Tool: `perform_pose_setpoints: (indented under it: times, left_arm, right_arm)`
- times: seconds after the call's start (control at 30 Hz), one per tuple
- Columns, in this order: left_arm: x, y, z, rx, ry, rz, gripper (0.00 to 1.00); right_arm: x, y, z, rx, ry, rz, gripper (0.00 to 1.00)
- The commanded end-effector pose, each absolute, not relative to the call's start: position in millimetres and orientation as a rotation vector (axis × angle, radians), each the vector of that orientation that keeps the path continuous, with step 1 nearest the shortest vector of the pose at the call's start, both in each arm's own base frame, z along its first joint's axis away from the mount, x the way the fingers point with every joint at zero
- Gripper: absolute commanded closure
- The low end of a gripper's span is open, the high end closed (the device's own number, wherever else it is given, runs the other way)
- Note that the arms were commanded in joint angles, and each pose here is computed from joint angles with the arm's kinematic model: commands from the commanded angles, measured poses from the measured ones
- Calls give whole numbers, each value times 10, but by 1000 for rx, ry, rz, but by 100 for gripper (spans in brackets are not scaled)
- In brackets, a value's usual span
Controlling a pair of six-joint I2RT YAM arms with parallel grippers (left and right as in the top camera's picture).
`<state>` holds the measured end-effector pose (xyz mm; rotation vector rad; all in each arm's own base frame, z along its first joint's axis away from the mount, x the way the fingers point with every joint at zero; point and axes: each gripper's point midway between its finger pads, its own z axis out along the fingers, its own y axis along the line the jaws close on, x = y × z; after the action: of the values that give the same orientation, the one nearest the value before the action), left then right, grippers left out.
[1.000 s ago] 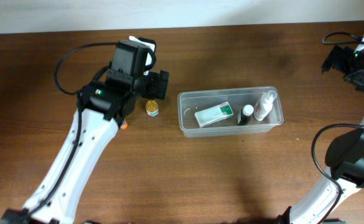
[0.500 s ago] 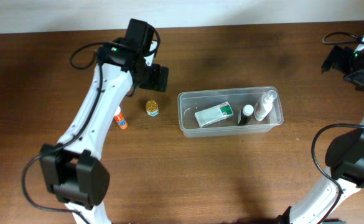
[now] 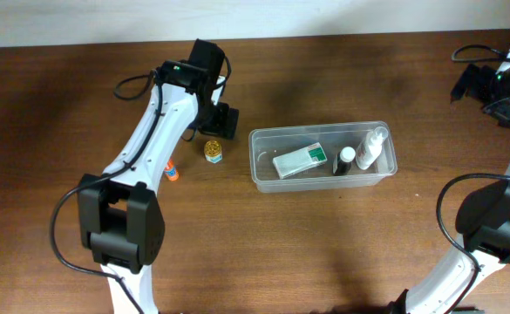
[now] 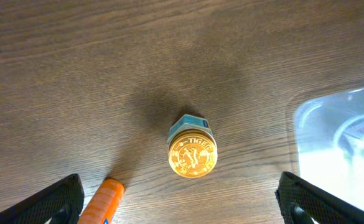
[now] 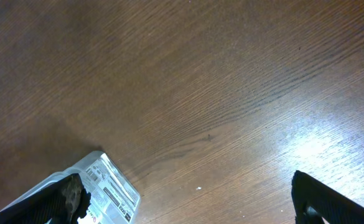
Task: Pack container
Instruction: 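Reach left gripper over the gold-lidded Tiger Balm jar, then lower left gripper and close on the Tiger Balm jar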
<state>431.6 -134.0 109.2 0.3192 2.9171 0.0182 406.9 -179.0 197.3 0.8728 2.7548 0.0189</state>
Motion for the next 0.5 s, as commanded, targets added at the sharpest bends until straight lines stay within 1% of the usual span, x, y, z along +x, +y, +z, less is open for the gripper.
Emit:
perform_pose_setpoints:
  times: [0.0, 0.17, 0.47]
  left_arm:
    - [4320, -1363, 867, 333, 2969, 18, 1]
    - [4252, -1360, 628, 364, 3038, 37, 1]
    - [4171, -1355, 562, 371, 3078, 32, 1]
  right_arm:
    - [4069, -1799, 1948, 893, 2755, 19, 2]
    - [4069, -1799, 1948, 893, 2755, 19, 2]
    - [4069, -1799, 1948, 893, 2755, 19, 2]
